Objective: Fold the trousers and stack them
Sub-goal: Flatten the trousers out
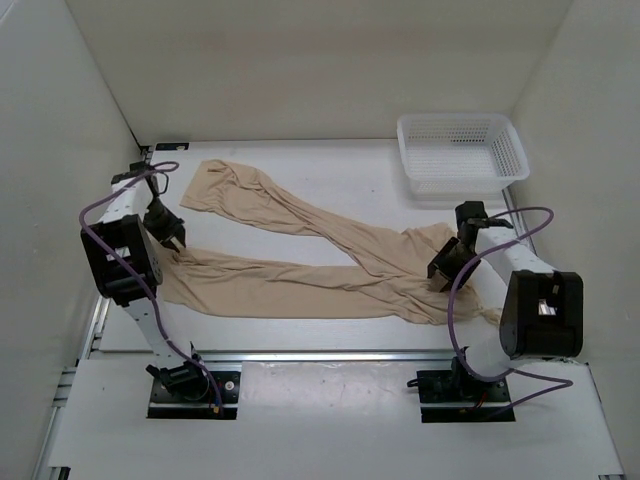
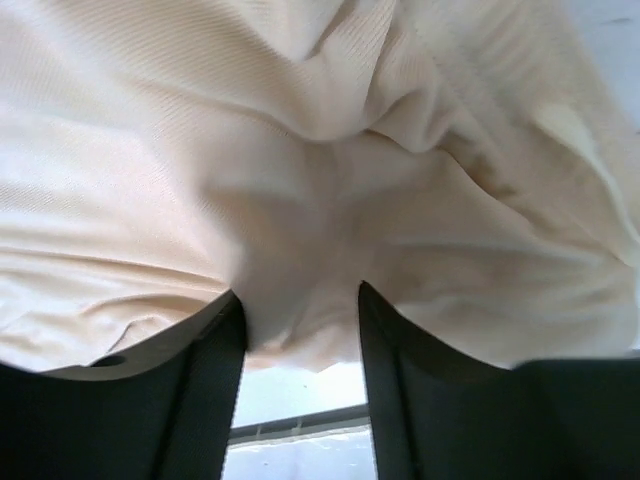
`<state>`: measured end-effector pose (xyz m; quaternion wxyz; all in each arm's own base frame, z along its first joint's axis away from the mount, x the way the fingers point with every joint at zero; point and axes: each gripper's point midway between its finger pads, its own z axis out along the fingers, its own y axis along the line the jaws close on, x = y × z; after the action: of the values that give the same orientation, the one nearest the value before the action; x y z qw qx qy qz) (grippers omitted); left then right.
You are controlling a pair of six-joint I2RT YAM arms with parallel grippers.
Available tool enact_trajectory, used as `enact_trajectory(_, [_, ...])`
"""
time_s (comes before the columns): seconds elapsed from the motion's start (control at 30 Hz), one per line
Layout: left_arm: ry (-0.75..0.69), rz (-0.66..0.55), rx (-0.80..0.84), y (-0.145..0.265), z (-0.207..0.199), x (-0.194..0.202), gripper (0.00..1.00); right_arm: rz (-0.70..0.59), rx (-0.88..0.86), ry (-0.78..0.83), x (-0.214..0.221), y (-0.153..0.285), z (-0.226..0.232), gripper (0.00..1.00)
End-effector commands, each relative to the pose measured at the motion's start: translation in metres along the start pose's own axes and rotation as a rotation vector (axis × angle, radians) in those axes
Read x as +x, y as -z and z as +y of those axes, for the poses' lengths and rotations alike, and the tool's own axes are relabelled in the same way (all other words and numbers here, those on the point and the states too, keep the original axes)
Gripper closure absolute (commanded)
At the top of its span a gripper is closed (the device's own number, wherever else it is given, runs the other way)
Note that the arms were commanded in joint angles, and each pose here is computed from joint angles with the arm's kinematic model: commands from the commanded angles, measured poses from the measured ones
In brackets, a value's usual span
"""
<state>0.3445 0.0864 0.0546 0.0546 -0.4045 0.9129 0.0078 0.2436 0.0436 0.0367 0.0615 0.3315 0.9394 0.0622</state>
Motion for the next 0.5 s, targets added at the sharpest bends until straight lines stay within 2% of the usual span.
enact_trajectory(0.0, [-0.104, -0.101, 0.109, 0.031, -0.043, -0.01, 0.61, -0.119, 0.003, 0.02, -0.021, 0.033, 0.003, 0.47])
enact_trajectory(0.03, [-0.133, -0.115, 0.146, 0.041, -0.062, -0.012, 0.51, -0.15, 0.023, 0.019, -0.029, 0.039, 0.002, 0.46])
enact_trajectory(0.07, [-0.159, -0.09, 0.147, 0.034, -0.071, -0.01, 0.42, -0.183, 0.023, 0.028, -0.036, 0.048, 0.004, 0.45])
enact_trajectory(0.1, [-0.174, -0.084, 0.146, 0.032, -0.079, -0.01, 0.3, -0.225, 0.007, 0.027, -0.048, 0.061, 0.012, 0.34])
enact_trajectory(0.13, [-0.2, -0.111, 0.156, 0.038, -0.096, -0.015, 0.29, -0.244, 0.006, 0.026, -0.053, 0.068, 0.014, 0.31])
enact_trajectory(0.17, [-0.199, -0.07, 0.121, 0.023, -0.099, -0.012, 0.29, -0.271, -0.004, 0.036, -0.064, 0.075, 0.021, 0.26])
enact_trajectory(0.3, [-0.191, -0.049, 0.088, 0.0, -0.117, -0.021, 0.26, -0.291, -0.008, 0.005, -0.09, 0.08, 0.03, 0.25])
enact_trajectory(0.37, [-0.163, -0.051, 0.092, -0.006, -0.125, -0.027, 0.15, -0.267, 0.004, -0.036, -0.103, 0.071, 0.03, 0.25])
enact_trajectory(0.47, [-0.175, -0.027, 0.057, -0.024, -0.132, -0.023, 0.08, -0.264, 0.009, -0.055, -0.127, 0.061, 0.042, 0.25])
